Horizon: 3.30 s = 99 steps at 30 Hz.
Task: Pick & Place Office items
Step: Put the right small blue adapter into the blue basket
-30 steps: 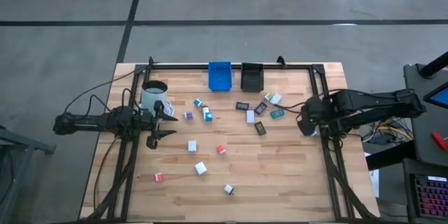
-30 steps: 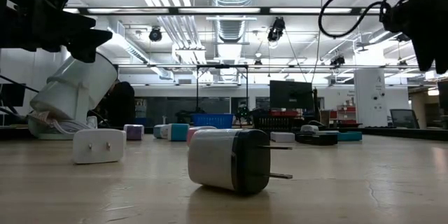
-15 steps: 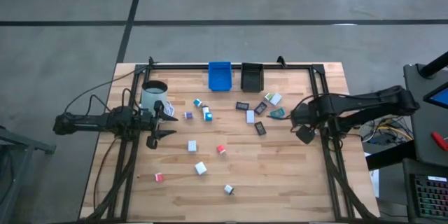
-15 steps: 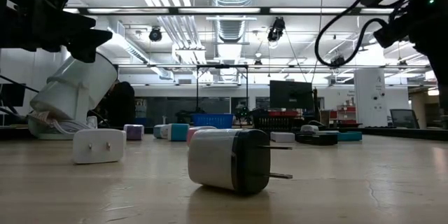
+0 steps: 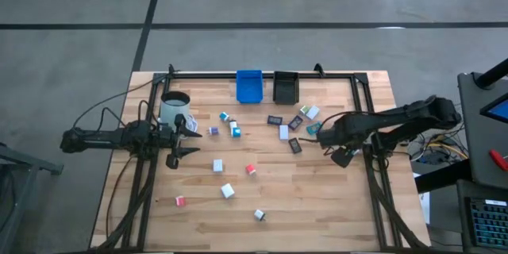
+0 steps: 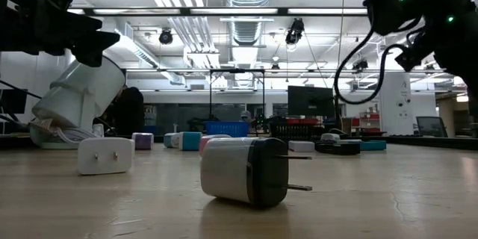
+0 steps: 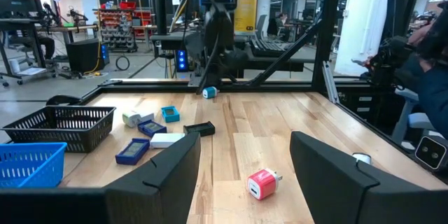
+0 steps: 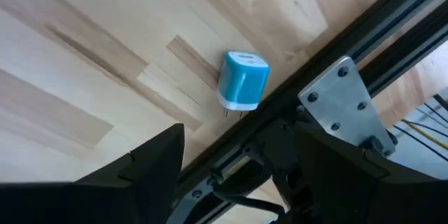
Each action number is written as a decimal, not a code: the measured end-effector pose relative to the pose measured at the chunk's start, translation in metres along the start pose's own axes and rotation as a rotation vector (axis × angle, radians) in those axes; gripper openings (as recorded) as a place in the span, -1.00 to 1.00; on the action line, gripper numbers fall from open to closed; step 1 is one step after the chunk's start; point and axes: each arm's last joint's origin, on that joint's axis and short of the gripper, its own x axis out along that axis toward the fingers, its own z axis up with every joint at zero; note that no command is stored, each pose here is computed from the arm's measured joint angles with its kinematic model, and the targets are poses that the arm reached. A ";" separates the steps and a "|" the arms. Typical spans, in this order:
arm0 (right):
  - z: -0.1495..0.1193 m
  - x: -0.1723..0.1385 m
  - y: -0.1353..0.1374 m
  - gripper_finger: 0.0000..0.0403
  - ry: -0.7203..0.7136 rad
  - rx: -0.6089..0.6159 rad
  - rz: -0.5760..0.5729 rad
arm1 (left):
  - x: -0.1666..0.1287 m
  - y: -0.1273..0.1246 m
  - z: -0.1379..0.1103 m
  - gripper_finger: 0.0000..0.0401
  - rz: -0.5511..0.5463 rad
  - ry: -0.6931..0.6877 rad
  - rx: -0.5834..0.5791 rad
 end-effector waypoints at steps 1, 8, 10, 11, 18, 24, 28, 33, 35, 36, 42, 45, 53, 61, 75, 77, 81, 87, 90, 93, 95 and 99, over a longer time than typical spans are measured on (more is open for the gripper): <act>0.002 0.001 0.002 0.32 0.007 -0.019 -0.003 | 0.000 0.000 0.000 0.13 0.000 0.000 0.000; 0.010 0.008 0.011 0.32 0.049 -0.155 -0.041 | 0.000 0.000 0.000 0.13 0.000 0.000 0.000; 0.011 0.009 0.012 0.32 0.061 -0.189 -0.052 | 0.000 0.000 0.000 0.13 0.000 0.001 0.000; 0.011 0.010 0.012 0.32 0.065 -0.202 -0.056 | 0.000 0.000 0.000 0.13 0.000 0.000 0.000; 0.013 0.014 0.015 0.32 0.085 -0.201 -0.076 | 0.000 0.000 0.000 0.13 0.000 0.000 0.000; 0.019 0.021 0.020 0.32 0.137 -0.220 -0.113 | 0.000 0.000 0.000 0.13 0.000 0.000 0.000; 0.023 0.029 0.025 0.32 0.183 -0.221 -0.151 | 0.000 0.000 0.000 0.13 0.000 0.000 0.000; 0.029 0.037 0.031 0.32 0.226 -0.223 -0.184 | 0.000 0.000 0.000 0.13 0.000 0.001 0.000; 0.032 0.041 0.035 0.32 0.220 -0.224 -0.175 | 0.000 0.000 0.000 0.13 0.000 0.000 0.000; 0.034 0.044 0.037 0.32 0.213 -0.224 -0.159 | 0.000 0.000 0.000 0.13 0.000 0.000 0.000; 0.034 0.054 0.038 0.30 0.236 -0.214 -0.155 | 0.000 0.000 0.000 0.13 0.000 0.000 0.000; 0.033 0.053 0.037 0.26 0.235 -0.214 -0.156 | 0.000 0.000 0.000 0.13 0.000 0.000 0.000; 0.031 0.053 0.038 0.19 0.218 -0.202 -0.181 | 0.000 0.000 0.000 0.13 0.000 0.000 0.000; 0.026 0.051 0.039 0.19 0.161 -0.336 -0.229 | 0.000 0.000 0.000 0.13 0.000 0.001 0.000; 0.019 0.050 0.046 0.19 0.179 -0.270 -0.148 | 0.000 0.000 0.000 0.13 0.000 0.001 0.000; 0.018 0.050 0.047 0.19 0.194 -0.268 -0.130 | 0.000 0.000 0.000 0.13 0.000 0.000 0.000; 0.017 0.052 0.047 0.17 0.208 -0.299 -0.121 | 0.000 0.000 0.000 0.13 0.000 0.000 0.000; 0.015 0.063 0.044 0.12 0.207 -0.289 -0.117 | 0.000 0.000 0.000 0.13 0.000 0.000 0.000; 0.013 0.073 0.041 0.12 0.202 -0.265 -0.113 | 0.000 0.000 0.000 0.13 0.000 0.001 0.000; 0.012 0.075 0.040 0.12 0.201 -0.261 -0.112 | 0.000 0.000 0.000 0.13 0.000 0.000 0.000; 0.013 0.074 0.040 0.12 0.196 -0.262 -0.108 | 0.000 0.000 0.000 0.13 0.000 0.000 0.000; 0.013 0.060 0.041 0.12 0.169 -0.259 -0.089 | 0.000 0.000 0.000 0.13 0.000 0.000 0.000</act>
